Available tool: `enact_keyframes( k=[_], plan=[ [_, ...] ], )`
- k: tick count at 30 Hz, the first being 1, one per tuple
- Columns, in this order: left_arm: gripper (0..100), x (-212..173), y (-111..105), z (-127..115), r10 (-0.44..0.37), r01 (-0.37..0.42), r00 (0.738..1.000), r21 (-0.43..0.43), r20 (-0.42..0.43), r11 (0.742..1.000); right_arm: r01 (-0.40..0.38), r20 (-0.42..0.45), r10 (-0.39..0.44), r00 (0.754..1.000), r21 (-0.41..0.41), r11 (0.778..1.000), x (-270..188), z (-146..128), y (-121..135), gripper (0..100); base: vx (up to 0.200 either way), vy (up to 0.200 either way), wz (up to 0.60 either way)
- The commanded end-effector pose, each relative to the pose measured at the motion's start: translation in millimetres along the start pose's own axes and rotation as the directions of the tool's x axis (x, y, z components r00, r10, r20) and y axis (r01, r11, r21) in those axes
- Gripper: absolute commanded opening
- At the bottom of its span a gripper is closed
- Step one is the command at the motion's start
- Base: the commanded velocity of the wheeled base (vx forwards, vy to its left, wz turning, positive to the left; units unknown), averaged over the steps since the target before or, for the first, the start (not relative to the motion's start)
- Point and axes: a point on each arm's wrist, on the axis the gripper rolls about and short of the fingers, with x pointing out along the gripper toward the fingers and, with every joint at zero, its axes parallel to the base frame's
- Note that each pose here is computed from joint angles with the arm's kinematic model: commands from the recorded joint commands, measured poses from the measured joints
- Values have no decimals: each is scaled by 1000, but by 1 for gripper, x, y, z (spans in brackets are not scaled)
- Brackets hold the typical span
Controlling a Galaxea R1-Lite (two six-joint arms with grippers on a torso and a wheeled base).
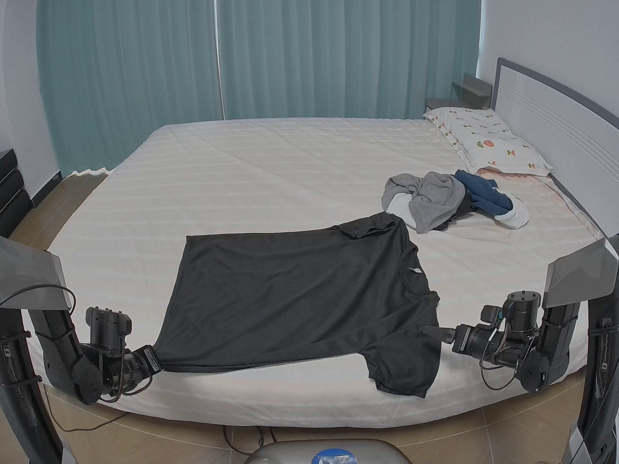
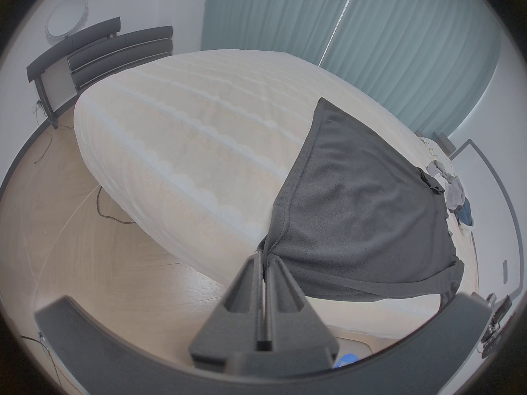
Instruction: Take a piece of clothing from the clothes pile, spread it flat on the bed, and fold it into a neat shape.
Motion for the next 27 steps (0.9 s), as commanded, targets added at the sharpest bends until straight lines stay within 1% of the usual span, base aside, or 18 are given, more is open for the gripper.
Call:
enact_keyframes(
  k=[1, 7, 13, 22, 27],
  plan=[
    [0, 0, 1, 0, 3, -3, 1000, 0, -2, 1000, -9, -79, 7, 997, -17, 1000, -4, -23, -6, 100, 0, 0, 0],
    [0, 0, 0, 0, 0, 0, 1000, 1, 1, 1000, -15, -110, 13, 994, -21, 1000, 6, -34, -8, 100, 0, 0, 0],
    [0, 1, 0, 0, 2, -2, 1000, 2, -2, 1000, -31, -95, 29, 995, -28, 999, 10, -31, -6, 100, 0, 0, 0],
    [0, 1, 0, -1, 3, -3, 1000, 2, -3, 1000, -67, -86, 63, 994, -46, 997, 11, -30, 5, 100, 0, 0, 0],
    [0, 0, 0, 0, 1, -1, 1000, 1, -1, 1000, -65, -95, 61, 994, -44, 997, 13, -32, 5, 100, 0, 0, 0]
  ],
)
